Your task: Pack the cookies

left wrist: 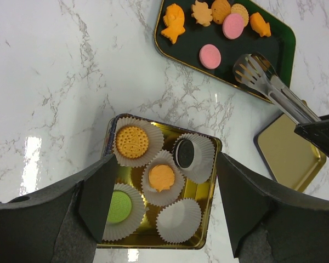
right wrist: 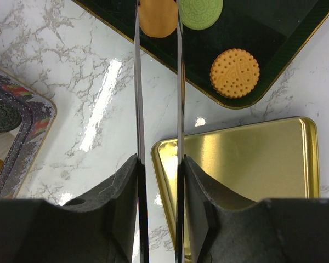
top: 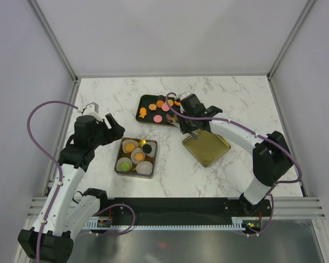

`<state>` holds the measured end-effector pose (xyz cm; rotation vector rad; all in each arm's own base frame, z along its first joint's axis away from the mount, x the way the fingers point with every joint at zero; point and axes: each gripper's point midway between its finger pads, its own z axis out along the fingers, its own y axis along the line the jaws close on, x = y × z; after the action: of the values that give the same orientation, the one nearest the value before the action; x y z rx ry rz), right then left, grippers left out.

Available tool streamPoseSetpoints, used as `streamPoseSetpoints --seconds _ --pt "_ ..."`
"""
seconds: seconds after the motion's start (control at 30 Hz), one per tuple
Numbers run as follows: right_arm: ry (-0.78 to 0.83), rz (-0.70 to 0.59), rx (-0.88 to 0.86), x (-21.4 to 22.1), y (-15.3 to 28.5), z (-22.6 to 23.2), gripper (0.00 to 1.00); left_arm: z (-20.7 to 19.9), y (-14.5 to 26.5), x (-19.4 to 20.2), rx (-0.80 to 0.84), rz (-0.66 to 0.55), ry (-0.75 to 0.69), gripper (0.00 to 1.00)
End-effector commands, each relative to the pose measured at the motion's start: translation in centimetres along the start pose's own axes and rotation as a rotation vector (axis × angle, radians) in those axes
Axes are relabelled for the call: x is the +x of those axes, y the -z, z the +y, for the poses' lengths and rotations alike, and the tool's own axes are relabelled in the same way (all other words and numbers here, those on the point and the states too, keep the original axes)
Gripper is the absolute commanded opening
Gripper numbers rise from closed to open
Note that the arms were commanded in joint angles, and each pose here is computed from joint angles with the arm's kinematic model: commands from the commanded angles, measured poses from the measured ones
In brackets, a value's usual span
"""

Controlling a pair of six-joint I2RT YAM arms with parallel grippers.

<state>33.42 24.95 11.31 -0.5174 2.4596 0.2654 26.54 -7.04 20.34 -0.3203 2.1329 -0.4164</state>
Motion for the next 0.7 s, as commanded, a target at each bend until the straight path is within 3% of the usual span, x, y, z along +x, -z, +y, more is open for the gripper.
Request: streamPoseSetpoints --seconds 0.0,0.47,0.67 --pt "-0.015 -0.116 -0.016 -4.0 2.1 0.2 0.42 0.0 -0.1 -1.0 0.002 -0.045 -0.033 0.81" --pt "-0.018 -0.171 -0.066 -5.9 4.7 1.0 0.42 0.1 -0.1 -1.0 -0.002 -0.047 -0.034 0.81" --pt "0.040 -0.173 -0.153 -4.1 7.9 4.5 0.41 0.1 -0.2 -1.0 -0.004 -0.044 -0.030 0.81"
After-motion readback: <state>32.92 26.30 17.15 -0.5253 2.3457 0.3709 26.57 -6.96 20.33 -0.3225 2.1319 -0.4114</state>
